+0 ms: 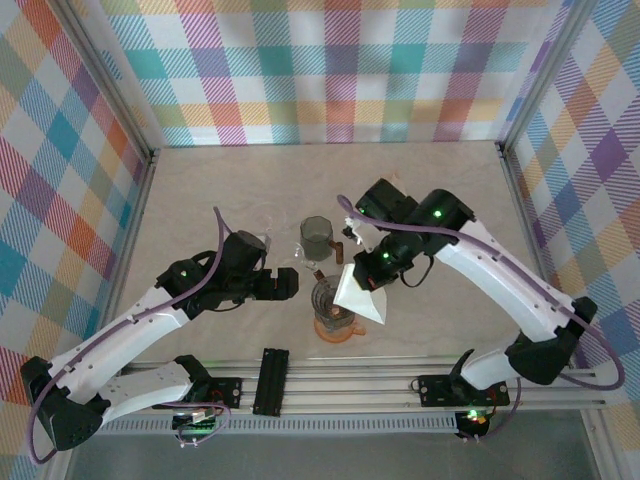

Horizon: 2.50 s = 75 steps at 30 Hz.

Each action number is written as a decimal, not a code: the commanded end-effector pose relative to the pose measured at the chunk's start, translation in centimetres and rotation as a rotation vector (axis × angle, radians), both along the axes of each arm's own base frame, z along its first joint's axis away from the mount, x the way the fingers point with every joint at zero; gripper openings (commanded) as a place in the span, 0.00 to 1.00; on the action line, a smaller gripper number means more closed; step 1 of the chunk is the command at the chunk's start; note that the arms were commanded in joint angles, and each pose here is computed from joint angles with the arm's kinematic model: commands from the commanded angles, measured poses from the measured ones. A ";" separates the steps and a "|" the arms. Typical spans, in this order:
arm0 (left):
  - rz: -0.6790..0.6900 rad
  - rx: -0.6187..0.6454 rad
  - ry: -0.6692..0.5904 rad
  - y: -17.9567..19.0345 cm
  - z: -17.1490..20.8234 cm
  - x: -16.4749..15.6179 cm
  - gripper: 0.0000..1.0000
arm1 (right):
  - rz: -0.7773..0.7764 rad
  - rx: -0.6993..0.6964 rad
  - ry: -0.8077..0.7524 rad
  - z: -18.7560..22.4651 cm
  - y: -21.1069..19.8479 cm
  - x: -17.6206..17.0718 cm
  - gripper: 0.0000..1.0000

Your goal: Place the coffee filter in the dripper

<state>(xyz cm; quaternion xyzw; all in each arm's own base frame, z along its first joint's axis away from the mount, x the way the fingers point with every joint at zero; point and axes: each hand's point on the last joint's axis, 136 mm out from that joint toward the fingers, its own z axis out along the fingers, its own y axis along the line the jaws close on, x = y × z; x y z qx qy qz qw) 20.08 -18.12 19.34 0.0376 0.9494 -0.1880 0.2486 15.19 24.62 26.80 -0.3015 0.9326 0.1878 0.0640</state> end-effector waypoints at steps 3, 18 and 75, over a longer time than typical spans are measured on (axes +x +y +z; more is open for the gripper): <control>-0.046 -0.057 -0.038 -0.6 1.1 -0.2 0.97 | 0.019 -0.093 0.003 0.0 0.1 0.0 0.00; -0.066 -0.079 -0.059 -0.5 1.1 -0.7 0.98 | 0.114 -0.215 -0.005 -2.1 3.7 0.4 0.00; -0.343 0.028 0.117 -8.7 1.0 -1.8 0.60 | -0.225 0.050 -0.314 -3.8 -2.8 2.8 0.81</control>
